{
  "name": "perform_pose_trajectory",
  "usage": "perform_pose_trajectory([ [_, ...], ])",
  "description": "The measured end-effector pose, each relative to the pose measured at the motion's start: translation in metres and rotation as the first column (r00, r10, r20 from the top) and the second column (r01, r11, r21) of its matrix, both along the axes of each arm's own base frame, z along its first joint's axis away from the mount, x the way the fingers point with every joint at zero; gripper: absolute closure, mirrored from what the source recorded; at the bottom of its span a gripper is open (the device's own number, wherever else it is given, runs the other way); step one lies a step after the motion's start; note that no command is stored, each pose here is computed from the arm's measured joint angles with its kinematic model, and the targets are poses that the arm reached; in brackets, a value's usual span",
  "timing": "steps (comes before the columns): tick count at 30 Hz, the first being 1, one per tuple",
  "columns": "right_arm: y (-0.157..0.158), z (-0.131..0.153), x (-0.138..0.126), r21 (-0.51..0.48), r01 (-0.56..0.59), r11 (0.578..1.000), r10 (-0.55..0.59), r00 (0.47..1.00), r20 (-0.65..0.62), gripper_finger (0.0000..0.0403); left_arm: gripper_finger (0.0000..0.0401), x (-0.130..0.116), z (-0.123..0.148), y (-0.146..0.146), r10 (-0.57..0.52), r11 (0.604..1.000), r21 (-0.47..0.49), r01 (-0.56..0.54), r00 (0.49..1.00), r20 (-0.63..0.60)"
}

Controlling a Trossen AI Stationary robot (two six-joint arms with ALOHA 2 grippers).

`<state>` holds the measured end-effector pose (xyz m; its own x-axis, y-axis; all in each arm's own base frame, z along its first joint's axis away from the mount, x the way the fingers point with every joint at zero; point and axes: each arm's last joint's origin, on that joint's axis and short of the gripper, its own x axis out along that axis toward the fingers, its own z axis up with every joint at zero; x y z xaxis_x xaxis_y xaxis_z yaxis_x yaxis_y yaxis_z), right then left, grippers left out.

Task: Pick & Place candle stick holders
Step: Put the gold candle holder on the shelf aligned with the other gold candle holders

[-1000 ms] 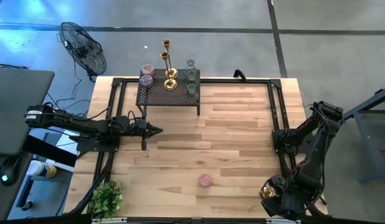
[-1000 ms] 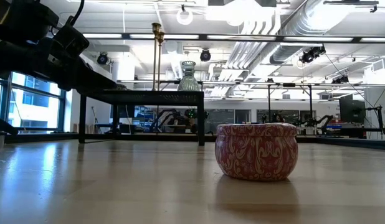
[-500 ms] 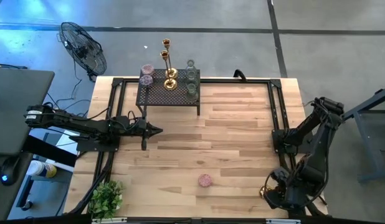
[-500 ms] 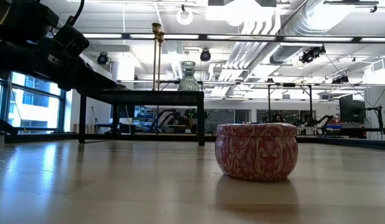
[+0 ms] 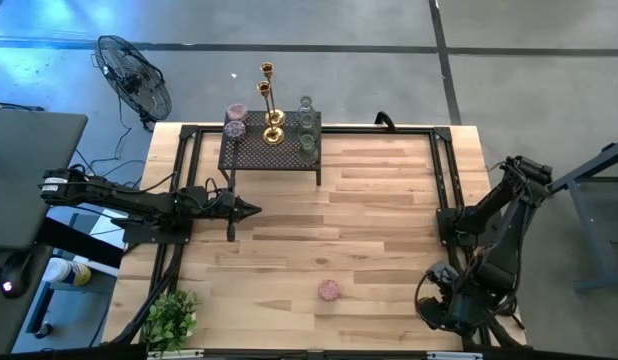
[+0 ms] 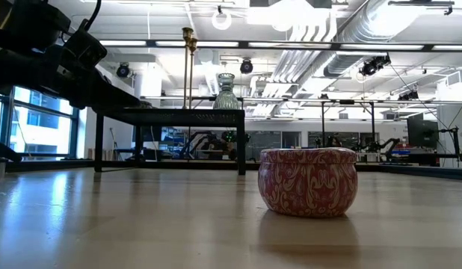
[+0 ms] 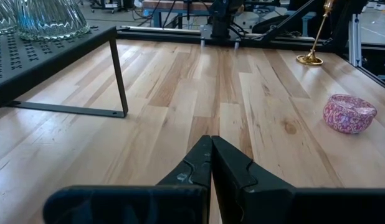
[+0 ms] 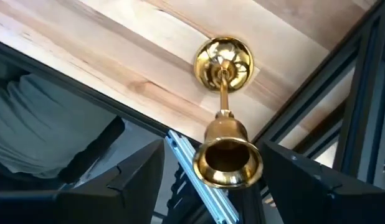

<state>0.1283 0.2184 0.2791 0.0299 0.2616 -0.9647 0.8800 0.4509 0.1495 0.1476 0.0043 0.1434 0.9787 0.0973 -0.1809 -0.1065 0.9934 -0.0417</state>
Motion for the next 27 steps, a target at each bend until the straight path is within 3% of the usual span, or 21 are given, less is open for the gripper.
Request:
perform_pose_trajectory([
  [8, -0.002, -0.003, 0.001, -0.010, -0.025, 1.000, 0.025, 1.000, -0.008, 0.0164, 0.0398, 0.000, 0.000, 0.000, 0.000, 1.000, 0.000, 0.000, 1.000, 0.000],
  [17, -0.002, -0.003, 0.001, -0.007, -0.050, 0.999, 0.050, 0.999, 0.001, 0.0270, 0.0398, 0.000, 0.000, 0.000, 0.000, 1.000, 0.000, 0.000, 1.000, 0.000],
  [24, 0.001, 0.004, 0.006, 0.024, -0.065, 0.998, 0.064, 0.997, 0.040, 0.0272, 0.0398, 0.000, 0.000, 0.000, 0.001, 1.000, 0.000, -0.001, 1.000, 0.000],
  [27, -0.002, 0.015, 0.013, 0.025, -0.078, 0.997, 0.076, 0.993, 0.089, 0.0255, 0.0398, 0.000, 0.000, 0.000, 0.001, 1.000, 0.000, -0.001, 1.000, 0.000],
])
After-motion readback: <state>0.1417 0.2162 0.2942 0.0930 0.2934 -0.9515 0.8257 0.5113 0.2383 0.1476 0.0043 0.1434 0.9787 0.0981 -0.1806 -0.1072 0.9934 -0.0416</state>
